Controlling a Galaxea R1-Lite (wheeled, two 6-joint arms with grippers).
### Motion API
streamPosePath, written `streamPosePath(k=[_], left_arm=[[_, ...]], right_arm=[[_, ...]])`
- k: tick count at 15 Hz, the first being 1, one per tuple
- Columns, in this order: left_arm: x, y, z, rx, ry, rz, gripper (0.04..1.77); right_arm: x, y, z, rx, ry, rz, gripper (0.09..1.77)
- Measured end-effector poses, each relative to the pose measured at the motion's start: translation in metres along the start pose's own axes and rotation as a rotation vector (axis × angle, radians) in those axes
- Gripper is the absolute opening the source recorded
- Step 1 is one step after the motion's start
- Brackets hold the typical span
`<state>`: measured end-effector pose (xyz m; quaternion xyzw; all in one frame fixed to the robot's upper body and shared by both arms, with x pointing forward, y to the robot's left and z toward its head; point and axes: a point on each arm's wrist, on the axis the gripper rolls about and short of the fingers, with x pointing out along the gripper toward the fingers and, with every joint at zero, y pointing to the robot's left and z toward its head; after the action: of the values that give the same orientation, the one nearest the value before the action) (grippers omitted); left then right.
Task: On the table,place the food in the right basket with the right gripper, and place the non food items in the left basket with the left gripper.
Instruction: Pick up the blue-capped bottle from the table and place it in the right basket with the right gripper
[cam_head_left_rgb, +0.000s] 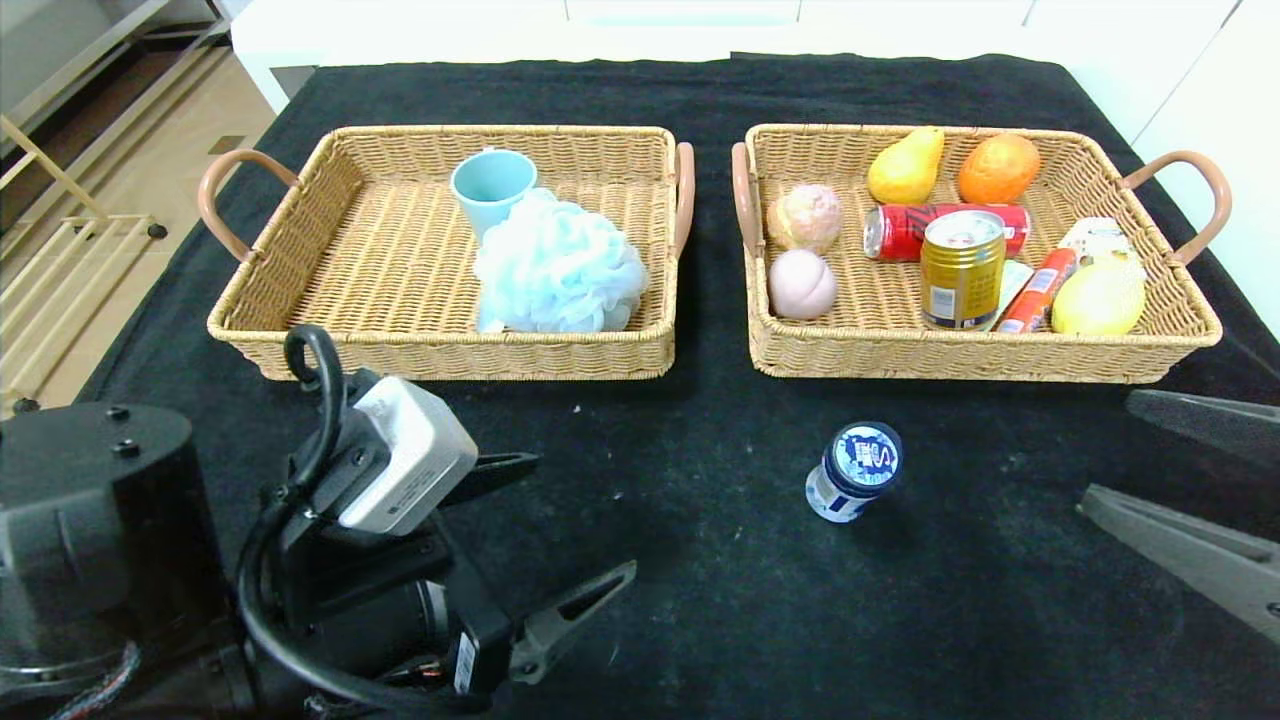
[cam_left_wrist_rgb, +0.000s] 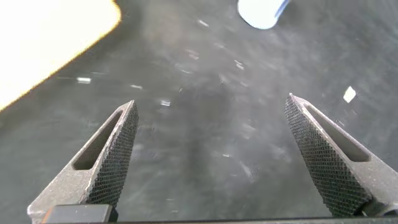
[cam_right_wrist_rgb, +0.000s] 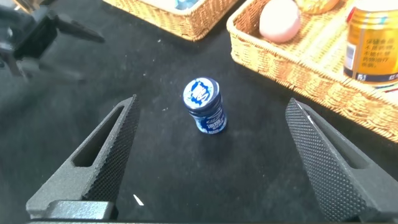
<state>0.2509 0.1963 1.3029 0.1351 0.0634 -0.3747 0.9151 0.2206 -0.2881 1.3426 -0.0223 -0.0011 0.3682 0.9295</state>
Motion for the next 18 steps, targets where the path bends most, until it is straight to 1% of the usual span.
streamPosePath(k=[2, 5, 9, 13, 15, 16, 18], left_arm=[[-0.005, 0.006, -0.005, -0.008, -0.015, 0.041, 1.7], [-0.01, 0.013, -0.004, -0.015, -0.026, 0.078, 1.71], [-0.012, 0.016, -0.002, -0.018, -0.037, 0.093, 1.71], [-0.012, 0.017, 0.0, -0.017, -0.042, 0.092, 1.71], [-0.012, 0.017, 0.0, -0.017, -0.041, 0.09, 1.71], [-0.012, 0.016, -0.001, -0.017, -0.038, 0.089, 1.71], [-0.011, 0.016, -0.001, -0.017, -0.035, 0.087, 1.72]], right_arm=[[0.003, -0.001, -0.002, 0.005, 0.014, 0.0, 1.71], [0.006, -0.003, -0.005, 0.012, 0.028, 0.001, 1.71], [0.01, -0.005, -0.006, 0.018, 0.038, -0.003, 1.71], [0.014, -0.007, -0.005, 0.027, 0.046, -0.007, 1.71], [0.019, -0.01, 0.001, 0.036, 0.058, -0.035, 1.71], [0.022, -0.011, 0.005, 0.047, 0.085, -0.057, 1.71], [0.029, -0.01, 0.017, 0.082, 0.185, -0.128, 1.71]])
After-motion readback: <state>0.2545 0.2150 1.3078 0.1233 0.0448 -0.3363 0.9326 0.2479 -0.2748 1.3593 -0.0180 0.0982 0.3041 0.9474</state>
